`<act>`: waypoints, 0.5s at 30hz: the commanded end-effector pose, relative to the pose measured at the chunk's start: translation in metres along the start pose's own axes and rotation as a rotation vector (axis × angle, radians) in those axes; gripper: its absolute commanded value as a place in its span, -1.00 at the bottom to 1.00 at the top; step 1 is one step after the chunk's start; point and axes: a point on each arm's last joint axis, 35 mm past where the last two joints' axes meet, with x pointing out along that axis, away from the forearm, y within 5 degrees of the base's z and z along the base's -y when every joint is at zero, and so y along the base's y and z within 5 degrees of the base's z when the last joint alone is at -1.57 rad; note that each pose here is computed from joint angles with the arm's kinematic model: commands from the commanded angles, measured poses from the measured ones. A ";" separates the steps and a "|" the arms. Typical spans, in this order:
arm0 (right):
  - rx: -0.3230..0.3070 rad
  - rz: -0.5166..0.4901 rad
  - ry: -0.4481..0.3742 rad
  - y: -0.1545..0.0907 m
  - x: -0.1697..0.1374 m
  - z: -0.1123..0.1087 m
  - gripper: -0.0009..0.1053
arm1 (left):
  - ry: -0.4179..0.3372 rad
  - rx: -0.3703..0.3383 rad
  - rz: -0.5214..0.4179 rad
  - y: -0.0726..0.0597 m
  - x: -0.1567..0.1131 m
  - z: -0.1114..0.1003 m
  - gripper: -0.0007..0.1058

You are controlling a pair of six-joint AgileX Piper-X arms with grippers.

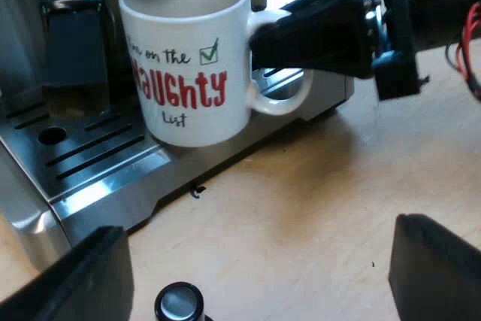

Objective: Place mug into machine

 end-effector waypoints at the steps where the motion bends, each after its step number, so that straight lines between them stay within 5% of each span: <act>1: -0.014 -0.041 -0.084 0.005 0.004 0.013 -0.98 | -0.009 0.011 -0.015 -0.001 0.000 0.002 0.36; 8: -0.006 -0.068 -0.090 0.011 0.016 0.004 -0.98 | -0.009 0.011 -0.015 -0.001 0.000 0.002 0.36; 15: 0.002 -0.116 -0.113 0.009 0.032 0.018 -0.98 | -0.009 0.011 -0.015 -0.001 0.000 0.002 0.36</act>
